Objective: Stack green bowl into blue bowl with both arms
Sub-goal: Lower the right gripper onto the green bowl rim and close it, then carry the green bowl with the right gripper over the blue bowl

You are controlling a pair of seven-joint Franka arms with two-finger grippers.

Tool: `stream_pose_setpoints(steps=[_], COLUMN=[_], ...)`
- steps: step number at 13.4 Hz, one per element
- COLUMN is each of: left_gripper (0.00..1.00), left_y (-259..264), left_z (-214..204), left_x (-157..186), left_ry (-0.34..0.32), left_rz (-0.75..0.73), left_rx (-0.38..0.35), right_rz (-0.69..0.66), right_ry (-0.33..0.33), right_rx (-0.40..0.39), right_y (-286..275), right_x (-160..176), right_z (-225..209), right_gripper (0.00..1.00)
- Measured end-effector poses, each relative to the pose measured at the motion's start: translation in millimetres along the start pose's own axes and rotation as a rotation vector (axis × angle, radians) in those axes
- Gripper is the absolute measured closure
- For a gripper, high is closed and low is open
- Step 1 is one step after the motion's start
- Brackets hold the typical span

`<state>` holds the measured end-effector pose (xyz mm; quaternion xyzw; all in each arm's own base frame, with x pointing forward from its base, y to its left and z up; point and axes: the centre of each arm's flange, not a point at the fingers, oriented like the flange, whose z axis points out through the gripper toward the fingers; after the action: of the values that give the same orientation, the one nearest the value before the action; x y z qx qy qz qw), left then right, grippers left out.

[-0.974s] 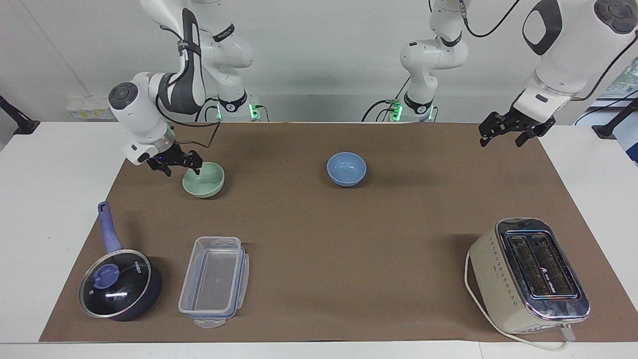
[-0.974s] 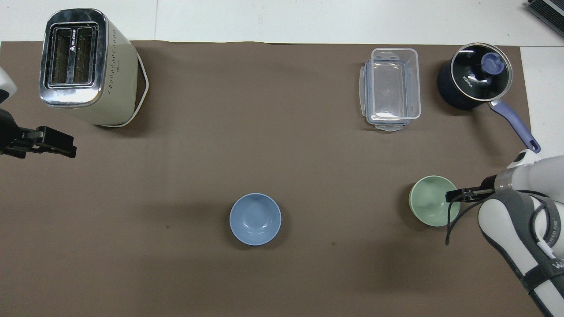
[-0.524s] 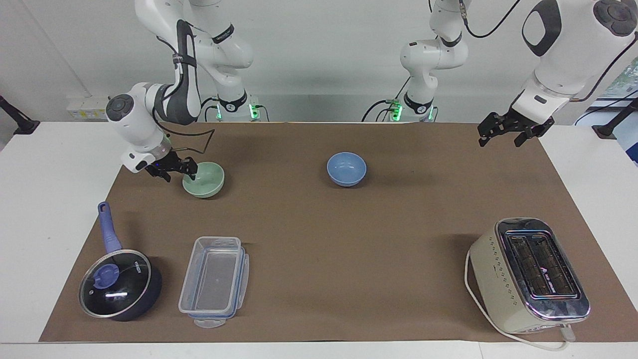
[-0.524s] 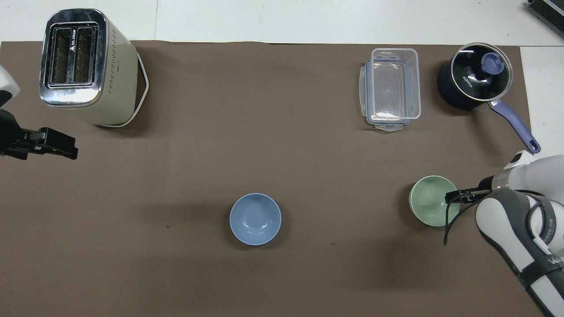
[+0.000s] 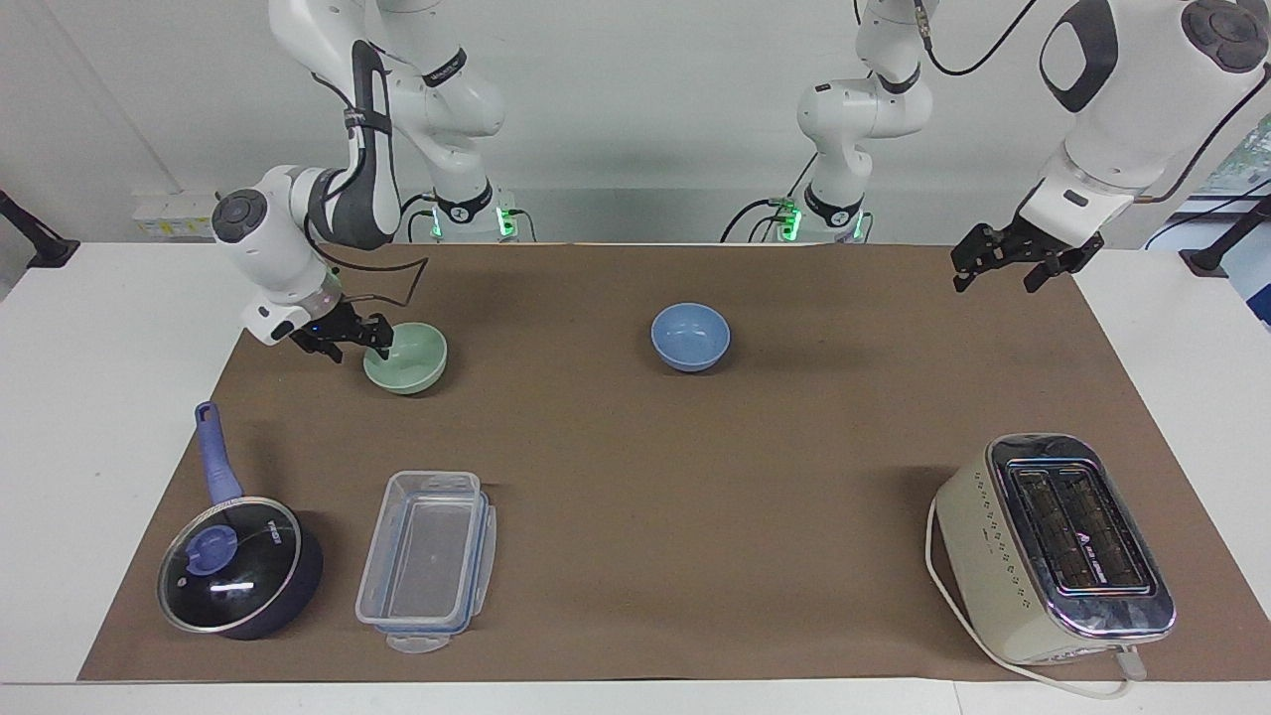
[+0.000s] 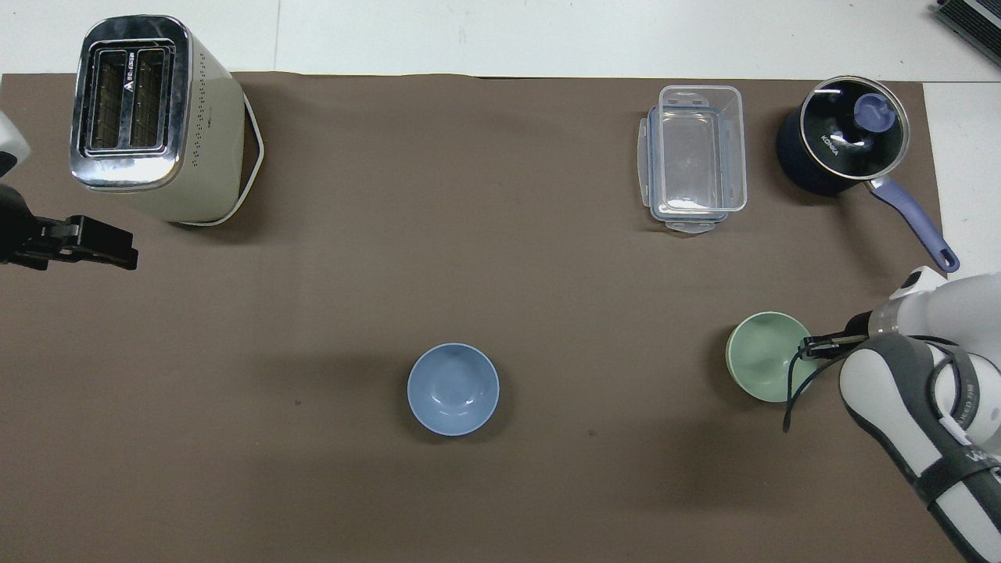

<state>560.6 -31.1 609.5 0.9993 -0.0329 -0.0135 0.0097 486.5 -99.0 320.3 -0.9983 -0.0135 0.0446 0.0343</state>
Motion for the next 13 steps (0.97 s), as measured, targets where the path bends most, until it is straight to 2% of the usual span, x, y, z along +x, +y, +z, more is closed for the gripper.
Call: stream_pose_setpoints(steps=[2, 7, 11, 13], left_gripper=[0.0, 0.0, 0.0, 0.0], left_y=[2.1, -3.2, -3.9, -3.9], left_z=[-5.5, -6.2, -6.3, -6.3], left_x=[0.1, -0.2, -0.2, -0.2], left_ry=[0.011, 0.013, 0.013, 0.013], left_rz=[0.004, -0.006, -0.007, -0.007], left_rx=[0.0, 0.0, 0.0, 0.0], right_rz=[0.017, -0.021, 0.009, 0.037], right_ry=[0.013, -0.023, -0.055, -0.048], right_rx=[0.027, 0.058, 0.054, 0.043], right_y=[-2.2, -38.2, -124.2, -174.3], right_x=[3.5, 23.5, 33.3, 32.7], right_z=[-5.1, -45.3, -92.1, -109.7], right_gripper=[0.96, 0.96, 0.96, 0.96])
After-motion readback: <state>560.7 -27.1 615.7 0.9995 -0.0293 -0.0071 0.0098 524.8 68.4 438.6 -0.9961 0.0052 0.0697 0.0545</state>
